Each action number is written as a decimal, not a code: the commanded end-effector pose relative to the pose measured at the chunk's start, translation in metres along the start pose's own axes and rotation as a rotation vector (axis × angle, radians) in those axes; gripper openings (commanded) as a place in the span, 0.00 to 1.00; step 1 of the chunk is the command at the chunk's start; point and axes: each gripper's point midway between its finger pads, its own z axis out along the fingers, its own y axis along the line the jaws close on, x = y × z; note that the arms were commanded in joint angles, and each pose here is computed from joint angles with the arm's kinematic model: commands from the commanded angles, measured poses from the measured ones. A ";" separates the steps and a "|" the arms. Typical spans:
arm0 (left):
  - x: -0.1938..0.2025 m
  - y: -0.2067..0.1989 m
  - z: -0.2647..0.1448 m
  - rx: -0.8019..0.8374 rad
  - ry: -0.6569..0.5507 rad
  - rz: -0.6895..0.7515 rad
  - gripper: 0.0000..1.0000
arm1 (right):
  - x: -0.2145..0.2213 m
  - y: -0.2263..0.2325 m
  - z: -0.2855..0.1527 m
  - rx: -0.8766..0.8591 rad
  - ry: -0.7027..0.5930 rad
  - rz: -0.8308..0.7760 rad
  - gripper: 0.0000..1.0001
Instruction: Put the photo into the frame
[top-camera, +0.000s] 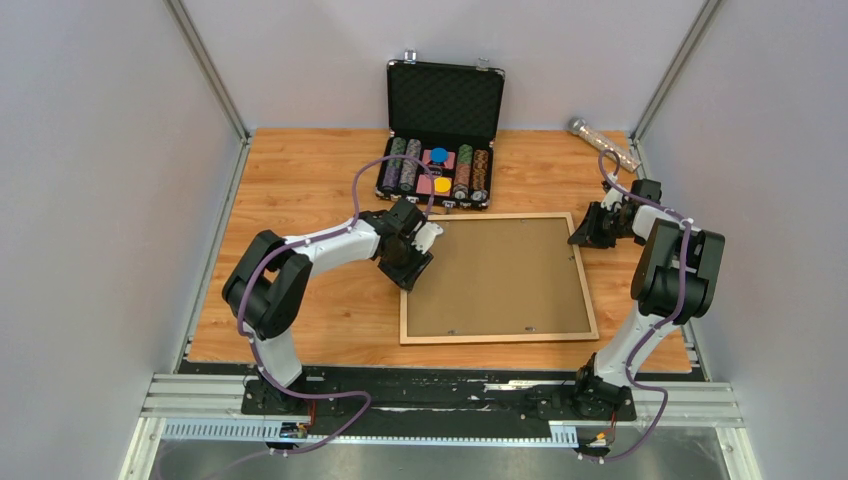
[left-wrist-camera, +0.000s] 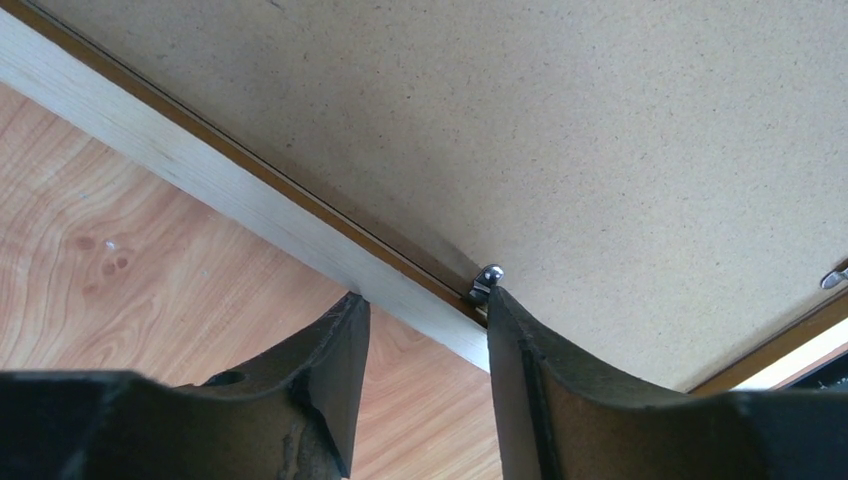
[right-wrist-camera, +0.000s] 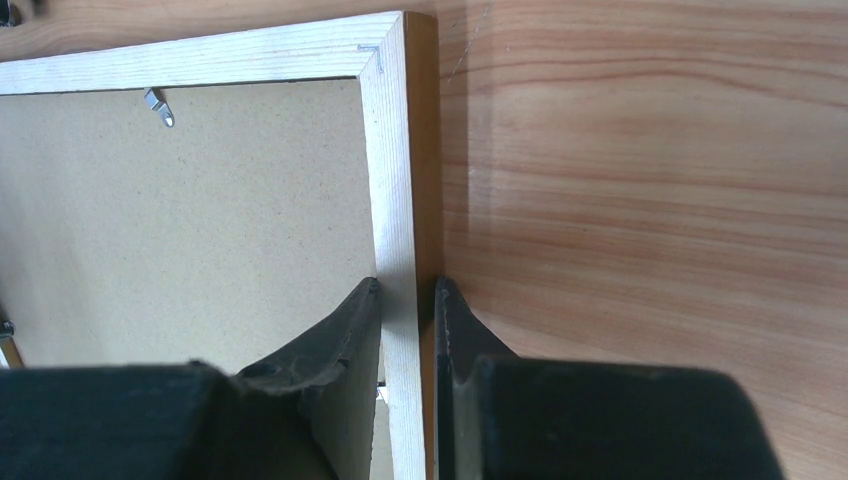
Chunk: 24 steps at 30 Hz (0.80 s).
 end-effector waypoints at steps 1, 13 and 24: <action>-0.001 -0.008 -0.014 0.030 -0.025 0.076 0.56 | 0.009 -0.021 -0.003 0.076 0.017 0.026 0.00; -0.001 -0.030 -0.016 0.164 -0.031 0.100 0.79 | 0.004 -0.014 -0.003 0.099 0.016 -0.014 0.09; -0.009 -0.029 -0.024 0.150 -0.067 0.116 0.87 | 0.002 -0.012 0.006 0.159 0.039 -0.077 0.14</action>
